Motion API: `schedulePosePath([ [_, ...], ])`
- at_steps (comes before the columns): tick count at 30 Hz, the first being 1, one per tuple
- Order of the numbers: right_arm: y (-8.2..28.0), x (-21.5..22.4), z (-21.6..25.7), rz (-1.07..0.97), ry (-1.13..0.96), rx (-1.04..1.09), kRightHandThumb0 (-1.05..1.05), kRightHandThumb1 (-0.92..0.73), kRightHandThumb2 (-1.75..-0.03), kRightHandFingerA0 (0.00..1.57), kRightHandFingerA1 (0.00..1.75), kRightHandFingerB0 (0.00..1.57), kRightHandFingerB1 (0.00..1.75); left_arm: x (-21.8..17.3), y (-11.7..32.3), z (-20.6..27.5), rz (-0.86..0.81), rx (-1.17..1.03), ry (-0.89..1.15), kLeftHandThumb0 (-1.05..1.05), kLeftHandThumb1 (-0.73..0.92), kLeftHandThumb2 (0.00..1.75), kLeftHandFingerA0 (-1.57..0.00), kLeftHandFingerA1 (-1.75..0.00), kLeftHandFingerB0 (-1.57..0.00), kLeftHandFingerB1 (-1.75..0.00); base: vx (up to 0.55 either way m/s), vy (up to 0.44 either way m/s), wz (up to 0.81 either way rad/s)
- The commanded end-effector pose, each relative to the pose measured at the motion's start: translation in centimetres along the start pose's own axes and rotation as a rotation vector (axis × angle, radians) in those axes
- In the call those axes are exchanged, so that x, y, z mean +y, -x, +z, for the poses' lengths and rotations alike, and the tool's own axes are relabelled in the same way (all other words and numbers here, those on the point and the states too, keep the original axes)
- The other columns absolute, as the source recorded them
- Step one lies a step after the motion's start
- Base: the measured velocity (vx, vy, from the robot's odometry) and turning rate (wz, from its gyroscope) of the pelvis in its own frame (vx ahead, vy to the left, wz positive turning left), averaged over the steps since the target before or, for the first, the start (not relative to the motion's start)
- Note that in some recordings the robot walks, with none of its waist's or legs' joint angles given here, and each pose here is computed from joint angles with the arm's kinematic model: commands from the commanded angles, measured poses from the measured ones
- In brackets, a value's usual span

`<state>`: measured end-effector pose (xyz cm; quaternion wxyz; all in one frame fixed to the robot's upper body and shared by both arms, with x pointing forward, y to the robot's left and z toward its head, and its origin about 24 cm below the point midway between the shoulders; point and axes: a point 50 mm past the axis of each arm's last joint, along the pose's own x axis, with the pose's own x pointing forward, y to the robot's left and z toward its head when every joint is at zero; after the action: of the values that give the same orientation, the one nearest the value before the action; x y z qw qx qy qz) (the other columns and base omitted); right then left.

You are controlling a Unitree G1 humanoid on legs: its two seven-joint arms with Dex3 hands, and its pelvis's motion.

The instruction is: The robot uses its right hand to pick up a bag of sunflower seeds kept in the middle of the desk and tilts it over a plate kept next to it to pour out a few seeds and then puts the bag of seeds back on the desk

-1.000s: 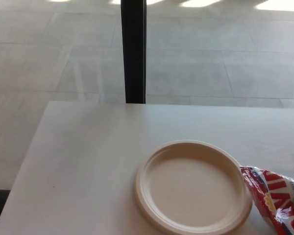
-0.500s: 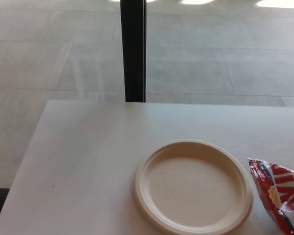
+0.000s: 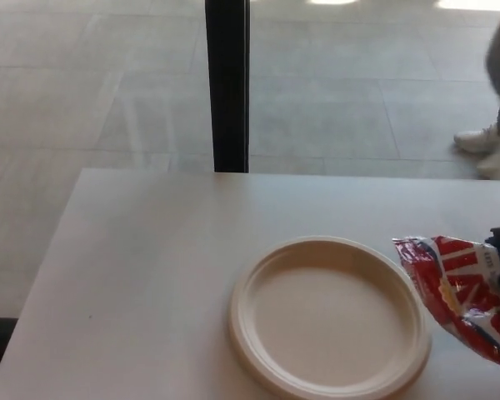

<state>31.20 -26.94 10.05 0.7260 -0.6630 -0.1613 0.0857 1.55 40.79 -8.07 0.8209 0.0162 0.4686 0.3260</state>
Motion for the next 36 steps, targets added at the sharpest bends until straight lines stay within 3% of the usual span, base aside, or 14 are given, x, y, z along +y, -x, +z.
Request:
schedulePosePath([
  [1,-0.4,-1.9,0.4,0.051,0.039,0.024,-0.18,-0.41,-1.13,0.92,1.75,0.77,1.63,1.0,0.1,0.6,0.024,-0.011,-0.024,-0.64,0.62,0.59,-0.55,-0.56,-0.51,-0.40,0.00,0.000,0.00],
  [8,-1.9,-3.7,1.9,0.075,0.168,0.001,-0.23,-0.43,-1.03,0.87,1.75,0.72,1.61,0.9,0.1,0.6,0.017,-0.012,-0.031,-0.63,0.63,0.59,-0.56,-0.55,-0.50,-0.40,0.00,0.000,0.00],
  [9,-2.2,-4.0,2.1,0.077,0.194,0.005,-0.23,-0.42,-0.99,0.86,1.75,0.72,1.55,0.9,0.1,0.5,0.018,-0.010,-0.035,-0.64,0.49,0.89,-0.50,-0.63,-0.44,-0.54,0.00,0.000,0.00],
  [12,-3.1,-4.8,2.6,0.057,0.237,0.006,-0.22,-0.43,-0.94,0.86,1.75,0.71,1.59,1.3,0.3,0.5,0.024,-0.006,-0.070,-0.64,0.64,0.59,-0.54,-0.52,-0.49,-0.40,0.00,0.000,0.00],
  [15,-3.9,-5.6,2.9,0.058,0.253,0.024,-0.24,-0.47,-0.86,0.85,1.75,0.68,1.64,1.4,0.3,0.5,0.024,-0.001,-0.067,-0.66,0.63,0.59,-0.54,-0.54,-0.48,-0.39,0.00,0.000,0.00],
  [16,-4.1,-5.8,2.9,0.055,0.259,0.028,-0.26,-0.46,-0.87,0.86,1.75,0.68,1.65,1.4,0.2,0.6,0.022,-0.003,-0.074,-0.66,0.49,0.89,-0.49,-0.63,-0.44,-0.54,0.00,0.000,0.00],
  [17,-4.4,-6.1,2.9,0.058,0.268,0.044,-0.26,-0.46,-0.87,0.85,1.75,0.66,1.68,1.3,0.2,0.7,0.020,-0.007,-0.072,-0.66,0.49,0.89,-0.50,-0.63,-0.45,-0.54,0.00,0.000,0.00],
  [18,-4.6,-6.3,2.9,0.054,0.272,0.051,-0.26,-0.44,-0.89,0.86,1.75,0.67,1.66,1.3,0.2,0.7,0.019,-0.007,-0.064,-0.64,0.63,0.59,-0.54,-0.55,-0.49,-0.40,0.00,0.000,0.00],
  [24,-5.3,-6.9,2.9,0.006,0.307,0.074,-0.31,-0.49,-0.94,0.85,1.75,0.66,1.65,1.4,0.2,1.0,0.021,-0.013,-0.068,-0.65,0.63,0.59,-0.55,-0.53,-0.48,-0.39,0.00,0.000,0.00],
  [25,-5.5,-7.1,3.0,-0.007,0.312,0.060,-0.32,-0.46,-0.96,0.85,1.75,0.69,1.59,1.5,0.2,1.0,0.016,-0.016,-0.057,-0.67,0.49,0.89,-0.50,-0.62,-0.44,-0.53,0.00,0.000,0.00],
  [26,-5.7,-7.4,3.3,-0.003,0.315,0.061,-0.31,-0.46,-0.88,0.87,1.75,0.72,1.62,1.5,0.2,1.0,0.011,-0.019,-0.026,-0.66,0.61,0.58,-0.54,-0.54,-0.49,-0.39,0.00,0.000,0.00],
  [27,-5.9,-7.5,3.4,0.011,0.312,0.068,-0.32,-0.49,-0.77,0.88,1.75,0.74,1.59,1.4,0.2,1.0,0.012,-0.022,-0.031,-0.66,0.48,0.89,-0.49,-0.63,-0.45,-0.53,0.00,0.000,0.00],
  [29,-6.0,-7.6,3.5,0.013,0.313,0.069,-0.33,-0.48,-0.77,0.87,1.75,0.75,1.58,1.4,0.2,1.1,0.010,-0.021,-0.032,-0.66,0.62,0.59,-0.53,-0.55,-0.49,-0.39,0.00,0.000,0.00],
  [36,-6.4,-7.5,3.9,0.019,0.318,0.079,-0.29,-0.49,-0.84,0.87,1.75,0.70,1.67,1.4,0.2,0.9,0.015,-0.005,-0.076,-0.66,0.64,0.60,-0.52,-0.52,-0.46,-0.39,0.00,0.000,0.00],
])
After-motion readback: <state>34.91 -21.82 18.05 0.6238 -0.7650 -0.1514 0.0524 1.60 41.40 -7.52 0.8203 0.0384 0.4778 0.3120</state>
